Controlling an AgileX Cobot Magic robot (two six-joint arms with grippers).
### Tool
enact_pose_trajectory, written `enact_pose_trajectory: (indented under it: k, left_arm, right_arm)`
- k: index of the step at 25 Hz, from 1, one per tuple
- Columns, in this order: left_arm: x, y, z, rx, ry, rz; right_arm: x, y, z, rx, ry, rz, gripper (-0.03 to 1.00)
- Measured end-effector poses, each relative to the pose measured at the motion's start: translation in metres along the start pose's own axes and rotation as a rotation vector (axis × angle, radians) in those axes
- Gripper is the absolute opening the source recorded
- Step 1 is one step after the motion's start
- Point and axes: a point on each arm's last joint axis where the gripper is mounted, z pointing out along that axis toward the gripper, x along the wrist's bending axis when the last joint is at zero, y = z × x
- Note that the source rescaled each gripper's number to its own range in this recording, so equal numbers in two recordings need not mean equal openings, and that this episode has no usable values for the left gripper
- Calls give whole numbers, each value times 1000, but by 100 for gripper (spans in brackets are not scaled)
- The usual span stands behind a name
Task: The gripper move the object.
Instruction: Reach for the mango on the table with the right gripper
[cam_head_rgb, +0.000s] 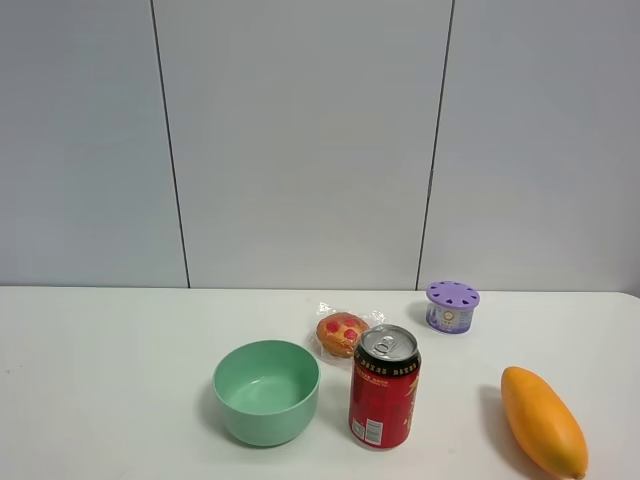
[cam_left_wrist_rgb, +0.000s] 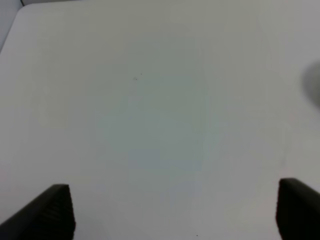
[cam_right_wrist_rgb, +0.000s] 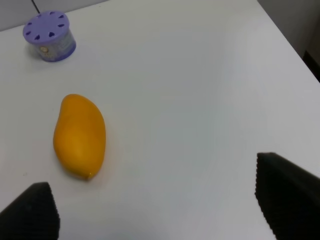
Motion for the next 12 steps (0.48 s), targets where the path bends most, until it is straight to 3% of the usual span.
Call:
enact_pose_trajectory:
  k: [6,9,12]
  left_arm:
    - [0,0,0,0,0,0]
    - [0,0,0,0,0,0]
    - [0,0,0,0,0,0]
  right_arm:
    - [1,0,0,0,8,-4,62]
    - [5,1,-1,-6,49,-57,62]
    - [12,25,-2,-32,116,-99,62]
